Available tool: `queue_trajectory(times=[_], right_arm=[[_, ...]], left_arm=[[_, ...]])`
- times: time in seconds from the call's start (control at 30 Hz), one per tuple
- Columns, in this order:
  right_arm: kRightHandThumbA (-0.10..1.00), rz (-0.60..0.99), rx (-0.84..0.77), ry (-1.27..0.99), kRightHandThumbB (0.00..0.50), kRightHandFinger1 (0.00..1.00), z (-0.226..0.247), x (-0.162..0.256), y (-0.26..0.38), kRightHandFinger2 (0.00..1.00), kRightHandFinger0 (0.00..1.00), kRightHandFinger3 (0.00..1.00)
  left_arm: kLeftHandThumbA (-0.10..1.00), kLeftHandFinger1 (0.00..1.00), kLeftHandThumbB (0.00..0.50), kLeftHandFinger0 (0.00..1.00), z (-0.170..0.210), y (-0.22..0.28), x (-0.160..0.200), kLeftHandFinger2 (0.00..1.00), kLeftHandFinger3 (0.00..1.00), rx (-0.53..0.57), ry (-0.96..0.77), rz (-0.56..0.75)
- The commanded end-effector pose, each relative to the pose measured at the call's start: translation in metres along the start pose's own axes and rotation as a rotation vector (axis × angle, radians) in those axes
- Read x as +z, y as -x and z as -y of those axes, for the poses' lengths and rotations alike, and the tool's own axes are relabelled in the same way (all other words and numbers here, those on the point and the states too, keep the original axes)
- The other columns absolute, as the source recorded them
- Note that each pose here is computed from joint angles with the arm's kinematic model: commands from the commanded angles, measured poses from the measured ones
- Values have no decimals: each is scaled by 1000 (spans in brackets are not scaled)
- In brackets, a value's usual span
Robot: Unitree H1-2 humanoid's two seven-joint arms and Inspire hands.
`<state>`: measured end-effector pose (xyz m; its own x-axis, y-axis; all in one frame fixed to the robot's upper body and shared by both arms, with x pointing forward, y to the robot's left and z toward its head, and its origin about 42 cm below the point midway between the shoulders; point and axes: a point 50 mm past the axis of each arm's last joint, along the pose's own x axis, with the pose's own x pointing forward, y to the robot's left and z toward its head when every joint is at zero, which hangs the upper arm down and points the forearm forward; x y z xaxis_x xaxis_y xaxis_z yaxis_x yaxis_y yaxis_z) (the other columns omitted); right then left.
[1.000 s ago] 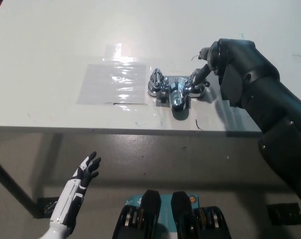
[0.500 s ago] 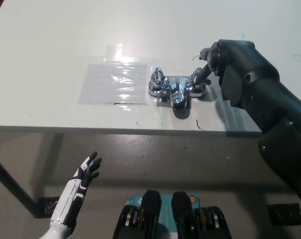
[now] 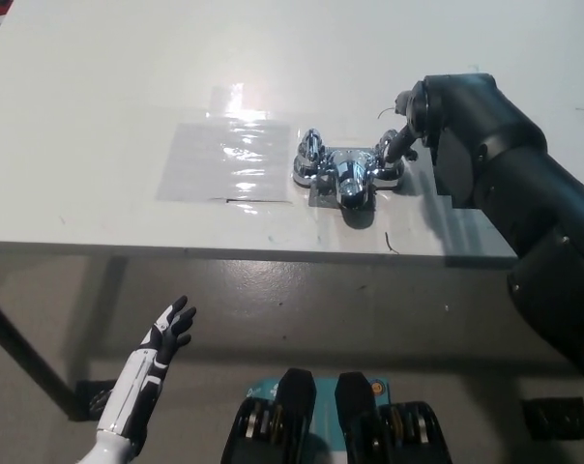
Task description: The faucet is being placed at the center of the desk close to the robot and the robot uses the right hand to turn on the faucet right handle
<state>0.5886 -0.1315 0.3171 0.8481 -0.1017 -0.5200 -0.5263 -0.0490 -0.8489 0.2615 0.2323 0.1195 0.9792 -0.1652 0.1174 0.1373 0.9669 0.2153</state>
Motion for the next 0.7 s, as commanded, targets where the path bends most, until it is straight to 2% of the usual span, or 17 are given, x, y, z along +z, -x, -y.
queue_trajectory(times=[0.0, 0.17, 0.23, 0.27, 0.3, 0.37, 0.4, 0.43, 0.5, 0.53, 0.57, 0.63, 0.67], right_arm=[[486, -187, -124, 38, 351, 1000, 61, -69, 16, 1000, 1000, 1000], [493, -199, -105, 36, 344, 1000, 64, -78, 17, 1000, 1000, 1000], [467, -204, -108, 13, 366, 1000, 65, -80, 17, 1000, 1000, 1000], [512, -200, -59, -8, 343, 1000, 67, -84, 19, 1000, 1000, 1000], [506, -186, -36, -20, 358, 1000, 68, -86, 20, 1000, 1000, 1000], [505, -174, 10, -47, 332, 1000, 69, -90, 21, 1000, 1000, 1000], [505, -168, 22, -60, 342, 1000, 70, -92, 22, 1000, 1000, 1000], [543, -165, 35, -65, 361, 1000, 69, -95, 22, 1000, 1000, 1000], [600, -152, 74, -69, 359, 1000, 70, -101, 23, 1000, 1000, 1000], [698, -150, 82, -53, 369, 1000, 71, -103, 23, 1000, 1000, 1000], [716, -158, 81, -39, 366, 1000, 71, -105, 23, 1000, 1000, 1000], [755, -174, 82, -9, 400, 1000, 72, -108, 24, 1000, 1000, 1000], [755, -184, 81, -17, 404, 1000, 73, -110, 24, 1000, 1000, 1000]], left_arm=[[1000, 1000, 160, 1000, -5, 0, 4, 1000, 1000, 4, -3, 48], [997, 1000, 147, 1000, -5, 0, 4, 1000, 1000, 4, 7, 44], [1000, 1000, 162, 1000, -6, 0, 4, 1000, 1000, 4, 3, 43], [1000, 1000, 167, 1000, -6, 0, 5, 1000, 1000, 8, -1, 45], [1000, 1000, 175, 1000, -6, 0, 5, 1000, 1000, 10, -2, 45], [1000, 1000, 180, 1000, -6, 0, 4, 1000, 1000, 9, 0, 42], [1000, 1000, 174, 1000, -6, 0, 4, 1000, 1000, 7, -1, 43], [1000, 1000, 169, 1000, -6, 0, 4, 1000, 1000, 6, -1, 44], [1000, 1000, 172, 1000, -6, -1, 5, 1000, 1000, 6, 1, 44], [1000, 1000, 166, 1000, -6, -1, 5, 1000, 1000, 5, -2, 44], [1000, 1000, 164, 1000, -6, -1, 5, 1000, 1000, 4, -2, 45], [1000, 1000, 151, 1000, -5, -1, 6, 1000, 1000, 3, 4, 50], [1000, 1000, 162, 1000, -5, -1, 5, 1000, 1000, 1, 6, 52]])
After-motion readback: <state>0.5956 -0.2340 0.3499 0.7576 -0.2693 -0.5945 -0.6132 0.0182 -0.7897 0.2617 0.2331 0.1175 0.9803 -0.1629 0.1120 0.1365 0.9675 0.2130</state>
